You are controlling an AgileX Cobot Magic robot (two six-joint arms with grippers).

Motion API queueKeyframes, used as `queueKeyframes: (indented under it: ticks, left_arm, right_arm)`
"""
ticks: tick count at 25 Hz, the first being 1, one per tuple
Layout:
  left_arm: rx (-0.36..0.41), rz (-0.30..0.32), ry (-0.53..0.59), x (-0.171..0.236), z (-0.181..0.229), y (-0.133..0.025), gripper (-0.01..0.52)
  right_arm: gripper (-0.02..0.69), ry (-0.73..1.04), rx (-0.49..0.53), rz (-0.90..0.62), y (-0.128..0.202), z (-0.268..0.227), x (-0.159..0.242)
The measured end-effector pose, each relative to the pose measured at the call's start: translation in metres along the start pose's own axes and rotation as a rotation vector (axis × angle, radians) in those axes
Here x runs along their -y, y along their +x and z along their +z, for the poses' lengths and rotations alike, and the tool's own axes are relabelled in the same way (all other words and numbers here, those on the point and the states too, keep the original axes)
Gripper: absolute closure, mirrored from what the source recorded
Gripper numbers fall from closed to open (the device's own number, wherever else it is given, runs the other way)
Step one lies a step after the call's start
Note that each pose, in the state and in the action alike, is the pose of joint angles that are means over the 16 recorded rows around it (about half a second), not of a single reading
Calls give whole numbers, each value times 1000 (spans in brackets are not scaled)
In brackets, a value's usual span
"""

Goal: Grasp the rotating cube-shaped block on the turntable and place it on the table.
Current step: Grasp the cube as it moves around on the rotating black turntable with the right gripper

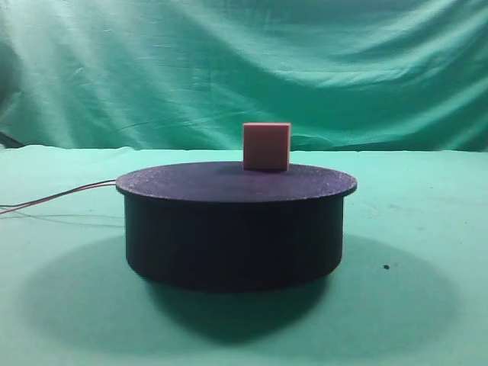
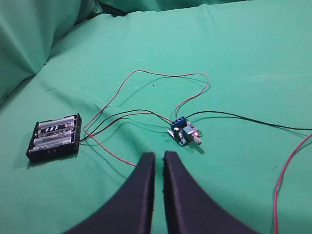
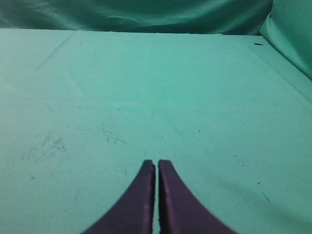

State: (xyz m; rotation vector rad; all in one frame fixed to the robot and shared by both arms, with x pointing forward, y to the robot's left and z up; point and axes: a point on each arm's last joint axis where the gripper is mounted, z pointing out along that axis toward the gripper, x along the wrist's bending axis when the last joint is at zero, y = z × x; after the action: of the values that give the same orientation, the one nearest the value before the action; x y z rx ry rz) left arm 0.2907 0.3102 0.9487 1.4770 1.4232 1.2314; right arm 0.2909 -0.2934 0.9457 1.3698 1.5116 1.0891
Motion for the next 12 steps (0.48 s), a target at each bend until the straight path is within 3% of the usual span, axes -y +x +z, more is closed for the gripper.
queueKeyframes:
  ticks: [12]
  left_arm:
    - [0,0,0,0,0,0,514]
  right_arm:
    - [665,-28,2,1,0,0,-2]
